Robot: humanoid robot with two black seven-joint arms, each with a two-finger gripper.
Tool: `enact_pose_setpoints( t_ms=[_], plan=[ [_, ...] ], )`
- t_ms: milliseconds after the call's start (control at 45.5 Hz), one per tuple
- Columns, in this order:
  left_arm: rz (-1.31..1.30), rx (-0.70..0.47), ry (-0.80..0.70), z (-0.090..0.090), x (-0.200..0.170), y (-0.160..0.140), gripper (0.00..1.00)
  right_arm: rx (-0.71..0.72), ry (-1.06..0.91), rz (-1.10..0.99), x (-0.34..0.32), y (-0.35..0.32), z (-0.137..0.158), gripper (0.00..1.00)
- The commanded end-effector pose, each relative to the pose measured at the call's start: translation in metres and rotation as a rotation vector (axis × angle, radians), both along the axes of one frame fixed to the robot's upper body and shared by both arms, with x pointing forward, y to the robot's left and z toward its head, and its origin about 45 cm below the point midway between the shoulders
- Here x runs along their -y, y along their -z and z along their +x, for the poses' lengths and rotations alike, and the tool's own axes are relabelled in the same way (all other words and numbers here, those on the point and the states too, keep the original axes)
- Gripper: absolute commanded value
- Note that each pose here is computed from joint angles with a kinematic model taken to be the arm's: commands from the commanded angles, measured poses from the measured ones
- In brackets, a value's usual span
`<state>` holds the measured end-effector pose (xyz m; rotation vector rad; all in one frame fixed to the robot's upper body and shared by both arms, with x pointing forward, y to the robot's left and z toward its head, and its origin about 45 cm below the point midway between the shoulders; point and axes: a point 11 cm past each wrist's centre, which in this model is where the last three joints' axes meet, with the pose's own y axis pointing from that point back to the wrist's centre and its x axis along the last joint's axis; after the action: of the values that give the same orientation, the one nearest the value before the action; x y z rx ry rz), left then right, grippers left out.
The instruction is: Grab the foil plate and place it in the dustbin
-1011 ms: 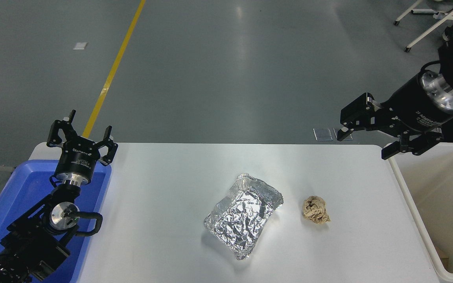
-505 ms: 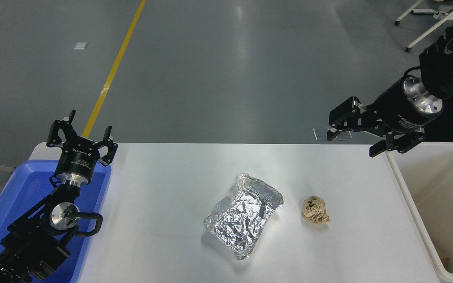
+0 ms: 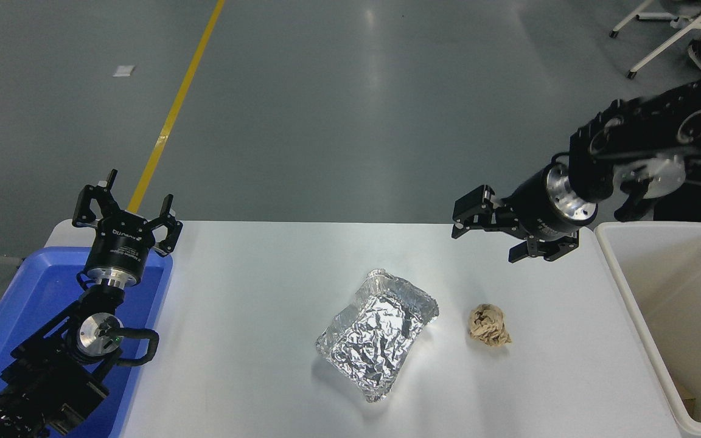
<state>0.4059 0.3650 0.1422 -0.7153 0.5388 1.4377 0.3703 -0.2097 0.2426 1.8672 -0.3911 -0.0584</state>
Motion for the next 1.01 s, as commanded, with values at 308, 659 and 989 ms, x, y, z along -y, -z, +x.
enact_pose_setpoints(
  t_ms=[308,659,989],
  plan=[
    [0.000,0.000,0.000,0.000,0.000,0.000,0.98,-0.049,0.143,0.043,-0.019,0.131,-0.050,1.00],
    [0.000,0.000,0.000,0.000,0.000,0.000,0.98,-0.060,0.227,0.102,-0.030,0.157,-0.065,0.99],
    [-0.001,0.000,-0.001,0.000,0.000,0.000,0.98,-0.024,0.269,0.162,-0.058,0.160,-0.067,0.99]
  ],
)
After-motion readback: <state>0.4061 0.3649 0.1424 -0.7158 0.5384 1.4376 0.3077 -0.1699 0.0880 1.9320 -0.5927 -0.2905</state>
